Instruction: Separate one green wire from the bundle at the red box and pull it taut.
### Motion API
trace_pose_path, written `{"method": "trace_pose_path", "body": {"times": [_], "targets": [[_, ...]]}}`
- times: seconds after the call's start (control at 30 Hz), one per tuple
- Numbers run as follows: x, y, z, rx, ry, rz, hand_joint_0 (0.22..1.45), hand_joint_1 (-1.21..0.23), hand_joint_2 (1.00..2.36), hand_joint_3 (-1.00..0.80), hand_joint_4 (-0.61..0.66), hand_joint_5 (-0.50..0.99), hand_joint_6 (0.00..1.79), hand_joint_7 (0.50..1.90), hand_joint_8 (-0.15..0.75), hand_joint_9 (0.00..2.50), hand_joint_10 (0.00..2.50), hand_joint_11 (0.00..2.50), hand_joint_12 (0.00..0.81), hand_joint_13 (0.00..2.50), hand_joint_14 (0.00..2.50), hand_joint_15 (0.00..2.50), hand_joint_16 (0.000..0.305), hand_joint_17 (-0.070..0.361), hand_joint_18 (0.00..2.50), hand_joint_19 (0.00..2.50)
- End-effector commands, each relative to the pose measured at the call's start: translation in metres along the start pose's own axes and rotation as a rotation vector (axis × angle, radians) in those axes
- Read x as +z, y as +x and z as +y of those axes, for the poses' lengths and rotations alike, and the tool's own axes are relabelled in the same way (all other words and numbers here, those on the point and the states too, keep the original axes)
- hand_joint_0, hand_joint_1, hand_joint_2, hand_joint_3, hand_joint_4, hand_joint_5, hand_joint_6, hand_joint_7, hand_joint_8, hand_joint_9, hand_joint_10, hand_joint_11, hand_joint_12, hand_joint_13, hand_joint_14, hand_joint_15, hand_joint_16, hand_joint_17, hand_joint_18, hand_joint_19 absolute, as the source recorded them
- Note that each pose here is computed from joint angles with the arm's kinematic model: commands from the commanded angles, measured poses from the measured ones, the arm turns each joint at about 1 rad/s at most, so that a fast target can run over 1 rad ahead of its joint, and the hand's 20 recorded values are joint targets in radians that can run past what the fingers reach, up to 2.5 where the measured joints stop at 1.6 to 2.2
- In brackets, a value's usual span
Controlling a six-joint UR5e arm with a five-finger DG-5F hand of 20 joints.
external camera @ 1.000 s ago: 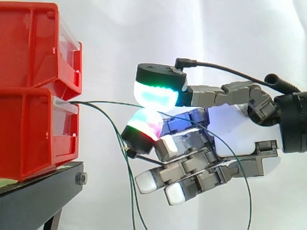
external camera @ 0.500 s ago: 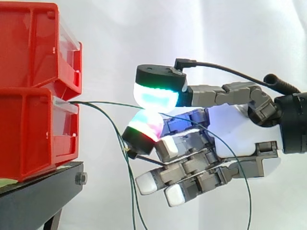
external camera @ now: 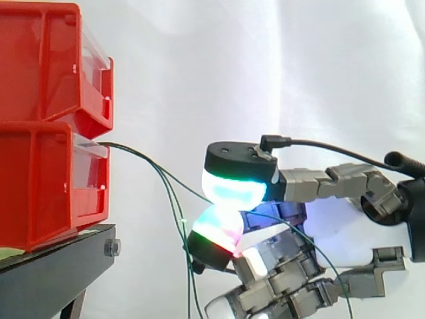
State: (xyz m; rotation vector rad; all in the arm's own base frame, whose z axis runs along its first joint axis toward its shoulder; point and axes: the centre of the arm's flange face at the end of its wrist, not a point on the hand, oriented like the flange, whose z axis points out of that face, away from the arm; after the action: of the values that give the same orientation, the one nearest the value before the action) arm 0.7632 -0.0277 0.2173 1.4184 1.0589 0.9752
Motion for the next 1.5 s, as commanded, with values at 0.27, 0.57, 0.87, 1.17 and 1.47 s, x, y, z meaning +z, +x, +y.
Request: {"method": "trace_pose_path", "body": {"times": [0.27,0.57,0.87,1.17,1.47], "targets": [[-0.0005,0.0017,-0.0197,0.041,-0.07,0.005,0.62,-0.85,1.01,0.03,-0.06,-0.09,0.9,1.29,0.293,1.2,0.02,0.72,0.419,0.88,0.02,0.44,0.056,0.125,0.9,0.45],[-0.0017,0.0013,-0.021,0.017,-0.057,0.006,0.61,-0.84,1.01,0.03,-0.04,-0.09,0.9,1.3,0.293,1.2,0.02,0.72,0.421,0.89,0.02,0.44,0.056,0.126,0.9,0.46],[-0.0026,0.0008,-0.022,-0.025,-0.048,0.005,0.62,-0.84,1.01,0.03,-0.04,-0.09,0.9,1.29,0.296,1.2,0.02,0.72,0.422,0.89,0.02,0.44,0.056,0.126,0.9,0.45],[-0.0026,0.0008,-0.022,-0.027,-0.048,0.005,0.61,-0.84,1.01,0.03,-0.04,-0.09,0.9,1.3,0.294,1.2,0.02,0.72,0.422,0.89,0.02,0.44,0.056,0.126,0.9,0.45],[-0.0026,0.0008,-0.022,-0.027,-0.048,0.005,0.62,-0.84,1.01,0.03,-0.04,-0.09,0.9,1.3,0.295,1.2,0.02,0.72,0.424,0.89,0.01,0.44,0.057,0.127,0.9,0.45]]}}
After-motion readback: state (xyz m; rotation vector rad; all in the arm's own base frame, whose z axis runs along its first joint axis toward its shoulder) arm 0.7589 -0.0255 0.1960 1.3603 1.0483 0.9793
